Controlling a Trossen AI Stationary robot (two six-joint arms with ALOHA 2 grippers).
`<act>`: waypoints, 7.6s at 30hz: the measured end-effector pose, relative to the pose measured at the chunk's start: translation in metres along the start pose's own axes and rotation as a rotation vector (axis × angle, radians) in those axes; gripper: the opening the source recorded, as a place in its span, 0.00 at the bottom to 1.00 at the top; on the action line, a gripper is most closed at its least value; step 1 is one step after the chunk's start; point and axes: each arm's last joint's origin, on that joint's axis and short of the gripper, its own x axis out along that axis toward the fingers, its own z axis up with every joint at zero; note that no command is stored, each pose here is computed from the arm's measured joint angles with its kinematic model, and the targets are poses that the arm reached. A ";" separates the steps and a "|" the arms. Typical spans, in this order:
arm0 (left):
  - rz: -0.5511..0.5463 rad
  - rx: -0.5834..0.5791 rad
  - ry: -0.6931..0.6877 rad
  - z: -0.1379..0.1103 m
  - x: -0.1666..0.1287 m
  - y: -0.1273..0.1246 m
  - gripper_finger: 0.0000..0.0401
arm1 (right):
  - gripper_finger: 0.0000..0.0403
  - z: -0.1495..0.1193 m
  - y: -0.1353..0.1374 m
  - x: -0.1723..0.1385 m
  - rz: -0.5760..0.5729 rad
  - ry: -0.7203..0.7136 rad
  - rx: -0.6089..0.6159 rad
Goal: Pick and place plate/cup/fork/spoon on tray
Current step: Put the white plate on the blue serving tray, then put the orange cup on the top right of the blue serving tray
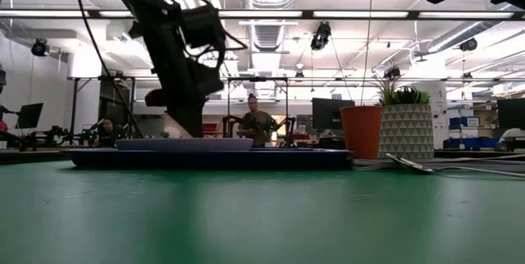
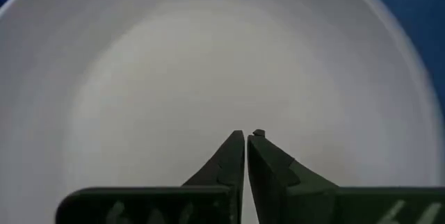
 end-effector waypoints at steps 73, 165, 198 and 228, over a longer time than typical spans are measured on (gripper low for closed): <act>-0.304 0.112 -0.615 0.003 -0.094 -0.056 0.00 | 0.07 0.000 -0.001 0.000 -0.030 0.010 0.006; -0.381 0.369 -0.933 -0.065 -0.160 0.010 0.00 | 0.07 -0.053 -0.163 0.151 -0.832 1.729 0.868; -0.379 0.375 -0.924 -0.067 -0.157 0.010 0.00 | 0.33 -0.092 -0.173 0.154 -0.678 1.777 0.903; -0.379 0.375 -0.924 -0.067 -0.157 0.010 0.00 | 0.39 -0.103 -0.171 0.152 -0.691 1.754 0.904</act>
